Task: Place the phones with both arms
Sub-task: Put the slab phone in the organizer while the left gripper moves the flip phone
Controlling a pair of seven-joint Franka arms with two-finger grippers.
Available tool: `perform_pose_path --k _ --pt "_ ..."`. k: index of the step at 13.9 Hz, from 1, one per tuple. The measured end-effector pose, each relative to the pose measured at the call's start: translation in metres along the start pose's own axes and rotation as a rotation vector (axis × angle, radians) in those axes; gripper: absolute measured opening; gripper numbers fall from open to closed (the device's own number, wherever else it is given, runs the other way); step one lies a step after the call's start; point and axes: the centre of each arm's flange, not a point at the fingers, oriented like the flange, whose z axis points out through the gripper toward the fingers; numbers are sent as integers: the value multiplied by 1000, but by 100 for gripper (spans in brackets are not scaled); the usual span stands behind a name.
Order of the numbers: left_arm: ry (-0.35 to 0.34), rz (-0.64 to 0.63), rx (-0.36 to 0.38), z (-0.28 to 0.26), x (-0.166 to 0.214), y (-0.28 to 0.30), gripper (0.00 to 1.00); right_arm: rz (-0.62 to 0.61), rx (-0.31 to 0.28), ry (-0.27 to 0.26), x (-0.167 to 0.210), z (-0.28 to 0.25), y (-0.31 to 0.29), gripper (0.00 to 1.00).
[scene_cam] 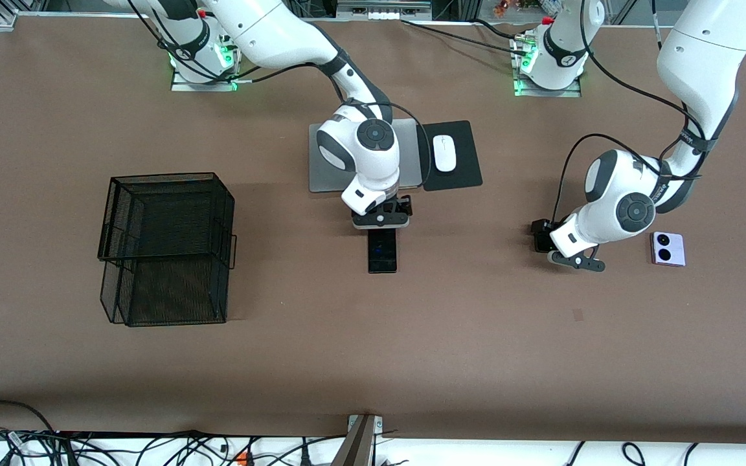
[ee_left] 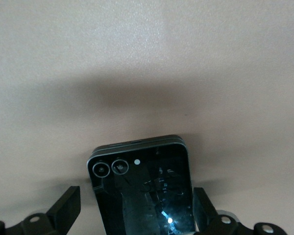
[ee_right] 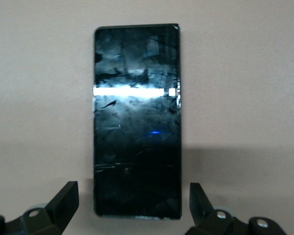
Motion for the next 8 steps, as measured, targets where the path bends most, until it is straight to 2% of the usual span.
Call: perform_pose_path --k 2,8 --pt "-2 -22 0 1 -1 1 100 21 -10 7 1 9 4 100" --pt "-3 -94 -6 12 -3 1 100 68 6 27 4 14 2 100"
